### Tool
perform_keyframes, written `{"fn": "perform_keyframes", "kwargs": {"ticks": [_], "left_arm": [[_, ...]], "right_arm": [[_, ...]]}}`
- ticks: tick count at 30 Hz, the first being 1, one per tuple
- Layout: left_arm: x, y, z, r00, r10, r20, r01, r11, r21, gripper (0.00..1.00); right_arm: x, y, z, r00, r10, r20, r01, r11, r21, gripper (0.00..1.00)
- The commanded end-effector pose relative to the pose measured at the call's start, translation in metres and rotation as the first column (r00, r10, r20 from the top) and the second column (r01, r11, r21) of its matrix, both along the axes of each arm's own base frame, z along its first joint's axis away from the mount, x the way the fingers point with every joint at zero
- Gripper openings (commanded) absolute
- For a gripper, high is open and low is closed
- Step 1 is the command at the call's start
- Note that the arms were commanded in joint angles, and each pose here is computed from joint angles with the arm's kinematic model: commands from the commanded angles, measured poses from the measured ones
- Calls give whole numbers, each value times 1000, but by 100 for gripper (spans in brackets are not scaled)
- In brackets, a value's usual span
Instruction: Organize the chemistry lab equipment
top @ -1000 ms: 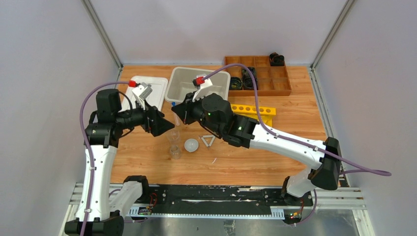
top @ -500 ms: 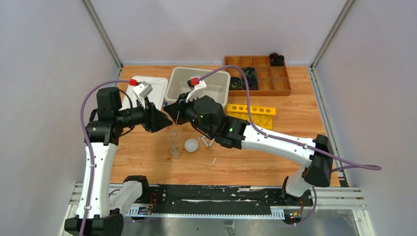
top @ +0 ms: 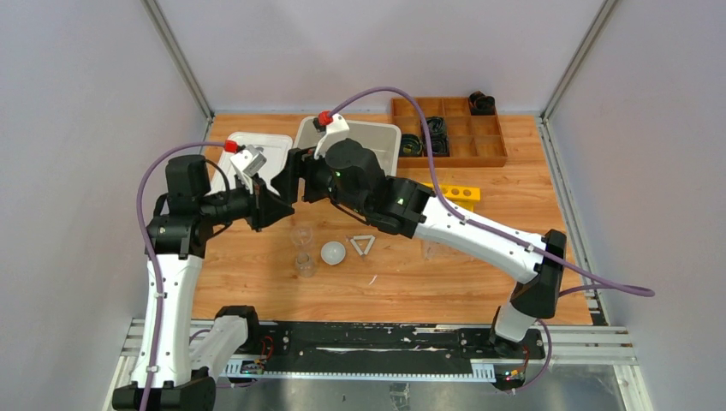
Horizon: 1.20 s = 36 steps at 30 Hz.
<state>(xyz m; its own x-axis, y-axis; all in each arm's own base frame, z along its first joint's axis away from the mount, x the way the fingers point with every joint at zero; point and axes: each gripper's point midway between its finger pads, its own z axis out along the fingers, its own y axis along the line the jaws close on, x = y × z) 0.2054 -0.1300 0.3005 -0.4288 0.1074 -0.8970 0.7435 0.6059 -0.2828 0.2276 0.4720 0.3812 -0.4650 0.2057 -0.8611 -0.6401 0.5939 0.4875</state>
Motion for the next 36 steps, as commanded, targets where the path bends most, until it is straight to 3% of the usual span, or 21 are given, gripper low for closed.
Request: {"fn": "perform_keyframes", "kwargs": {"ticks": [1,10,17,19,20,22,24,26,31,36], "left_arm": [[-1,2,-4,999,-17,45,16,999,38,0],[-4,2,-6,998,-28,63,25,998,55,0],[-8,2,-10,997,-41,61,37,997,64,0],[-9,2,-10,998,-37,58,34,997,62,0],[-9,3,-10,998,-32,56,29,998,63,4],[-7,4,-11,999,-13,42,11,998,64,37],[-5,6,-10,999,1,40,-4,998,69,71],[-3,9,-8,999,24,45,-27,996,80,98],[6,18,-6,995,89,49,-94,989,111,100],[9,22,-6,992,113,56,-120,984,130,100]], "right_arm": [[-3,-5,-24,995,75,-59,-83,985,-152,72],[-6,9,-26,983,161,-89,-174,971,-163,56],[1,7,-31,984,150,-95,-165,970,-178,36],[2,6,-33,984,150,-91,-166,967,-193,23],[2,4,-34,984,152,-89,-167,965,-203,15],[4,-3,-36,987,140,-78,-154,962,-224,0],[9,-20,-37,994,98,-43,-106,958,-265,0],[15,-49,-49,1000,30,4,-27,940,-340,0],[30,-154,-77,978,-179,110,210,854,-476,0],[28,-264,-117,924,-381,37,350,803,-483,0]]}}
